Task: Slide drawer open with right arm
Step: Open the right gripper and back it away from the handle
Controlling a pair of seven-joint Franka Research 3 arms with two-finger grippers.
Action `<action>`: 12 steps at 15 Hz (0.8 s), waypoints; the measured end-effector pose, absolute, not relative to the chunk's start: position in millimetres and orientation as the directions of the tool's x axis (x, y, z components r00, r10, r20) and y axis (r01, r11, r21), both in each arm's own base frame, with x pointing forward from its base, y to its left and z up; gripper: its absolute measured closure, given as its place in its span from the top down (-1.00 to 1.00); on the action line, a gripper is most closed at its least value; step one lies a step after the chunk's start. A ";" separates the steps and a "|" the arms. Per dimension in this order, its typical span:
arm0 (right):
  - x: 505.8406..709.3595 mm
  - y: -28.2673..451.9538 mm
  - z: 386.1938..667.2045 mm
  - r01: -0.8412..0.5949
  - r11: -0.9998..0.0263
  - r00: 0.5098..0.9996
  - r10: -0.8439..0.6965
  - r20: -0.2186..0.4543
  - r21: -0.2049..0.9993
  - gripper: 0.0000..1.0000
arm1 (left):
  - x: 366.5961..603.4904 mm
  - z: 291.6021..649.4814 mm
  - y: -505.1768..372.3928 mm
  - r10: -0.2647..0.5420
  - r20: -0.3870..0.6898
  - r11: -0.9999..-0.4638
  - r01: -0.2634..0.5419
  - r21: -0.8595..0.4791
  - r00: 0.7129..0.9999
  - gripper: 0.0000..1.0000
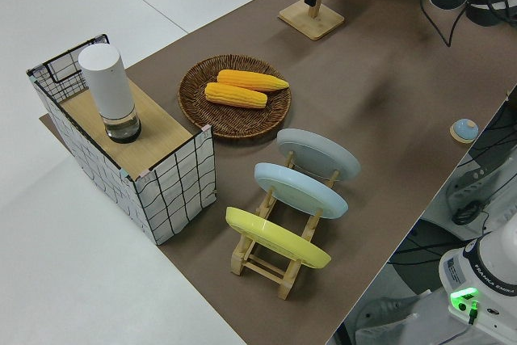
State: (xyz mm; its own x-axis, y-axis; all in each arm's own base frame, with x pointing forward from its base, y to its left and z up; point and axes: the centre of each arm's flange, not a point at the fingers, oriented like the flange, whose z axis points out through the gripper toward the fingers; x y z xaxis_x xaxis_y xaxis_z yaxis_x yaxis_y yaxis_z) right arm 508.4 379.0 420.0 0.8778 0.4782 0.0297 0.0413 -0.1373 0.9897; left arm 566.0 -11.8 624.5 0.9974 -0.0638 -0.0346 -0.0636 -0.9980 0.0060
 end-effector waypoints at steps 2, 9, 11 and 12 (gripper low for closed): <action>505.8 385.7 428.3 0.058 -0.211 0.891 0.452 0.045 0.976 0.98 | 566.0 624.5 -11.8 -0.064 -0.035 -0.998 -0.064 0.006 0.997 0.99; 508.3 385.3 489.1 0.082 -0.516 0.941 0.322 0.105 0.853 0.98 | 566.0 624.5 -11.8 -0.064 -0.035 -0.998 -0.064 0.006 0.997 0.99; 510.4 374.2 510.2 0.090 -0.613 0.952 0.284 0.112 0.785 0.98 | 566.0 624.5 -11.8 -0.064 -0.035 -0.998 -0.064 0.006 0.997 0.99; 511.3 366.7 520.1 0.090 -0.658 0.959 0.260 0.114 0.748 0.98 | 566.0 624.5 -11.8 -0.064 -0.035 -0.998 -0.064 0.006 0.997 0.99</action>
